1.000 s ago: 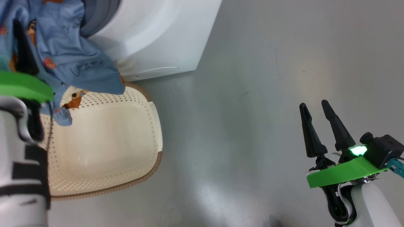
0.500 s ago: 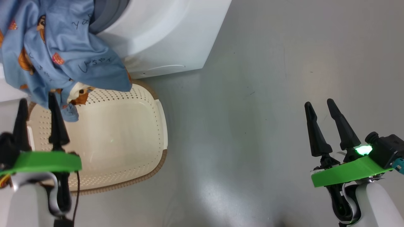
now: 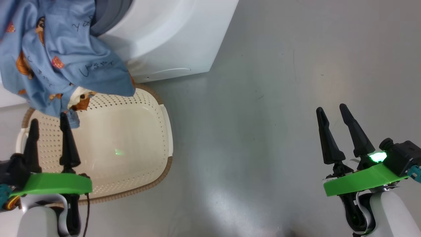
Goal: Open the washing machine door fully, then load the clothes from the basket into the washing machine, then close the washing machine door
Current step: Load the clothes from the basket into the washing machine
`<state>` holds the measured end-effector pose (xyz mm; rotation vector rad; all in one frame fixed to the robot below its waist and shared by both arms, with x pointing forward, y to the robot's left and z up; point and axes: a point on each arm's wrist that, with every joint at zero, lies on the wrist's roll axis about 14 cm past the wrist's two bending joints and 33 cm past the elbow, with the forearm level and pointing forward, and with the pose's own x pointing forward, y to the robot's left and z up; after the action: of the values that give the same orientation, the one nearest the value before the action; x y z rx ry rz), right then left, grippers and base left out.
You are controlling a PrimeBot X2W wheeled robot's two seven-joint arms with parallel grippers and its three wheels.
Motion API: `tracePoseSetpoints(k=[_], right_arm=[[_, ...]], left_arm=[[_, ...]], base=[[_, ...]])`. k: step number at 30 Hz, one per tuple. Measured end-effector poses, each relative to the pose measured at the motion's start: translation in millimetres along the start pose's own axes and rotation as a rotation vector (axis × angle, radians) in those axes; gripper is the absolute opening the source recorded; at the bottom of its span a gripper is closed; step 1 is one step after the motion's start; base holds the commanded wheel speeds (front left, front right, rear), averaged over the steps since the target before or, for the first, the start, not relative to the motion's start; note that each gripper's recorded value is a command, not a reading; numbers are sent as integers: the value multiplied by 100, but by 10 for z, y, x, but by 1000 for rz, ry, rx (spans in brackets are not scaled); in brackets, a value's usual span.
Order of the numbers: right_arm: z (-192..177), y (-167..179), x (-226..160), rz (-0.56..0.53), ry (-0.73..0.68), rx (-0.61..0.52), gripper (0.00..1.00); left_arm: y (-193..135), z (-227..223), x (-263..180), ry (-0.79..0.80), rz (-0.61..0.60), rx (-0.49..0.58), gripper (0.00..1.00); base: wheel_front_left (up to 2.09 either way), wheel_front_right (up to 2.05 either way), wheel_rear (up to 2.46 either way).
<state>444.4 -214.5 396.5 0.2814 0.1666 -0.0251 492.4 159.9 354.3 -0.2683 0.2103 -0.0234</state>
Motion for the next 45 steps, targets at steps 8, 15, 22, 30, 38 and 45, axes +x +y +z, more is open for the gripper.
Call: tracePoseSetpoints(k=[8, 15, 22, 30, 38, 45], right_arm=[[-23, -21, -8, -6, 7, -2, 100], [-82, -39, 1, -11, 21, -2, 100], [-157, -57, 44, -14, 37, -2, 100], [-198, -86, 35, -26, 47, -1, 100], [-191, -71, 85, -21, 40, 0, 100], [-175, -92, 78, -26, 38, -4, 100]], left_arm=[[-112, -279, 49, 84, -26, -13, 100], [-103, -478, 232, 150, -26, 6, 100], [-236, -542, 570, 177, -71, 49, 100], [-429, -644, 733, 212, -125, 40, 100], [-293, -568, 967, 206, -70, -10, 100], [-222, -498, 1099, 199, -47, -27, 82]], base=[[0, 0, 0], [0, 0, 0], [0, 0, 0], [0, 0, 0], [0, 0, 0], [0, 0, 0]])
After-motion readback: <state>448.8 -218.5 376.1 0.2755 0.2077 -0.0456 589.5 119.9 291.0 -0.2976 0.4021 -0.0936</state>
